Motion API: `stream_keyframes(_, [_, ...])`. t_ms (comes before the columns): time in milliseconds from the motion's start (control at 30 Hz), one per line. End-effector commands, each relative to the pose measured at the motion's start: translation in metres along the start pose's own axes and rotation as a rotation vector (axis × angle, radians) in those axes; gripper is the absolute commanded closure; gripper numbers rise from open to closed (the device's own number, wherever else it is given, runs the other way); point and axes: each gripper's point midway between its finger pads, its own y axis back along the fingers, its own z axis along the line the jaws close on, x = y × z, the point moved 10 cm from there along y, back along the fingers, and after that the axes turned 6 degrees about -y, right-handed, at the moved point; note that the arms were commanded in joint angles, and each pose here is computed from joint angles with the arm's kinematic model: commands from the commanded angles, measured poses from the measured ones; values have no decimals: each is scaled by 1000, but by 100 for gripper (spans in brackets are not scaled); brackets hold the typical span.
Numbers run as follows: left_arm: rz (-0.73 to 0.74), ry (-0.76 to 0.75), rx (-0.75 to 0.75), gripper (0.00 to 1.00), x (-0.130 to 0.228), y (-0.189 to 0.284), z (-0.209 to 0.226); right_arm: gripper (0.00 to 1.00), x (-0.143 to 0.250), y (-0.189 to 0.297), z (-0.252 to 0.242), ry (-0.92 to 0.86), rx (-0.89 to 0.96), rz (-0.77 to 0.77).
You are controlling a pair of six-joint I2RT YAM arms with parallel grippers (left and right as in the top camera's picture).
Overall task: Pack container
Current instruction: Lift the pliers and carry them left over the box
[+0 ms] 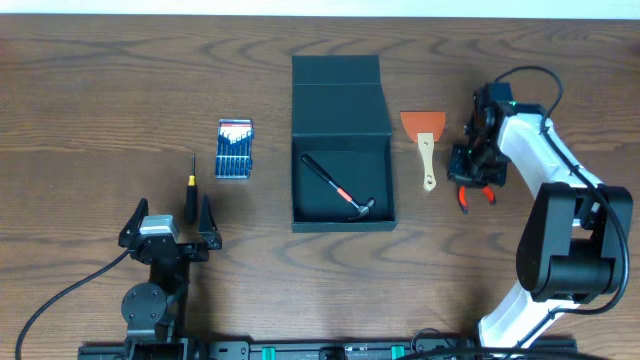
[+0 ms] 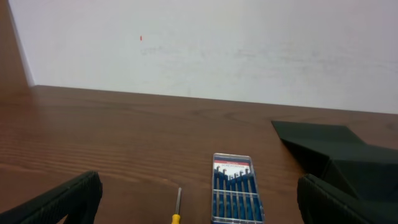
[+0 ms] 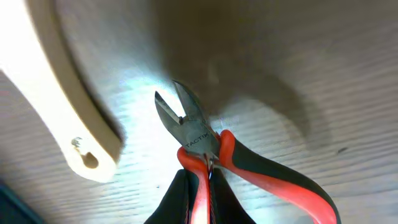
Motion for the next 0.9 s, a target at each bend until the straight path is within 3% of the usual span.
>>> stream_keyframes(0, [-1,-9,7,1,2,0,-1,99,-6,13,6,9,-11,-29])
stream_keyframes(267, [-2,-9,7,1,2,0,-1,99,-11,45,34,89,-31,-82])
stream_keyframes(533, [-1,-9,7,1,2,0,-1,99,-12,113,81,198,-90,-208])
stream_keyframes(867, [-1,-9,7,1,2,0,-1,99,27,147,145,352,-148,-263])
